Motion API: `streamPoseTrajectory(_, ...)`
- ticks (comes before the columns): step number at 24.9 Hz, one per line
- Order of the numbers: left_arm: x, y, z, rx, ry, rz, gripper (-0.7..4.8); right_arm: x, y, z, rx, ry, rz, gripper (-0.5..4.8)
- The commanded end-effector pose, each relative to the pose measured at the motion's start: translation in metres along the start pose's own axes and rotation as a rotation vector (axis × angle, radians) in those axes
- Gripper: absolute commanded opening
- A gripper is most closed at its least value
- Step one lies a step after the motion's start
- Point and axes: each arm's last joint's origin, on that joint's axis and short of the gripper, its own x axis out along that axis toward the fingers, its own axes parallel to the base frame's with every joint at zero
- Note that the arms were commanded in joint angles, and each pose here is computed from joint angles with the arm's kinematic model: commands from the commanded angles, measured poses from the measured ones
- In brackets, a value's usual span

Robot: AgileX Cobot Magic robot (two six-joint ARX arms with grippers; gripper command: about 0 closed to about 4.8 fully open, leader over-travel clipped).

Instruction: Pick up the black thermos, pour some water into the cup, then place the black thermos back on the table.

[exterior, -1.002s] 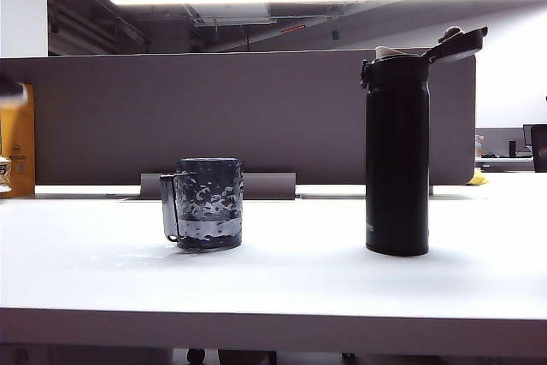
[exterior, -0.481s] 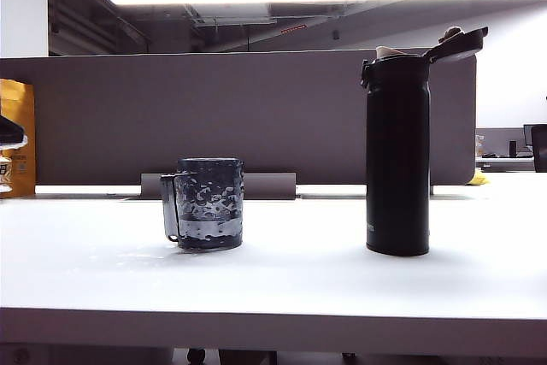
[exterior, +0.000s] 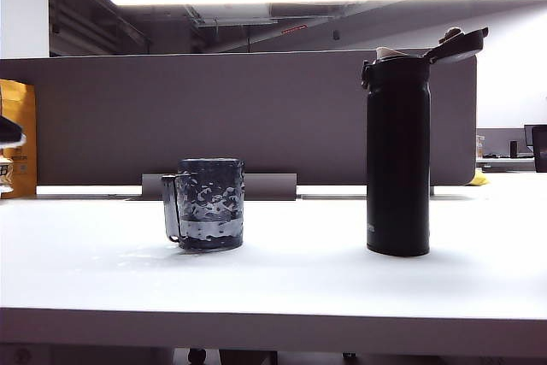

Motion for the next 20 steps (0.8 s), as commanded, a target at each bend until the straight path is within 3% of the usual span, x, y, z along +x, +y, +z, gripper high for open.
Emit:
streamPoseTrajectory(1,0.000,0.006,0.003,-0.007,-0.019,0.026,-0.02,0.000,-0.008,0.004,0.020,-0.043,-0.082,0.03)
streamPoseTrajectory(4,-0.002,0.018,0.005,-0.025,-0.036,0.105,-0.02,-0.001,-0.019,0.006,0.038,-0.068,-0.197,0.03)
streamPoseTrajectory(11,-0.017,0.047,0.011,-0.060,-0.134,0.420,-0.02,-0.010,-0.044,0.010,0.080,-0.129,-0.468,0.03)
streamPoseTrajectory(14,-0.022,0.052,0.015,-0.055,-0.182,0.488,-0.02,-0.012,-0.048,0.010,0.087,-0.140,-0.515,0.03)
streamPoseTrajectory(20,-0.023,0.053,0.014,-0.057,-0.183,0.502,-0.02,-0.012,-0.048,0.010,0.086,-0.137,-0.505,0.03)
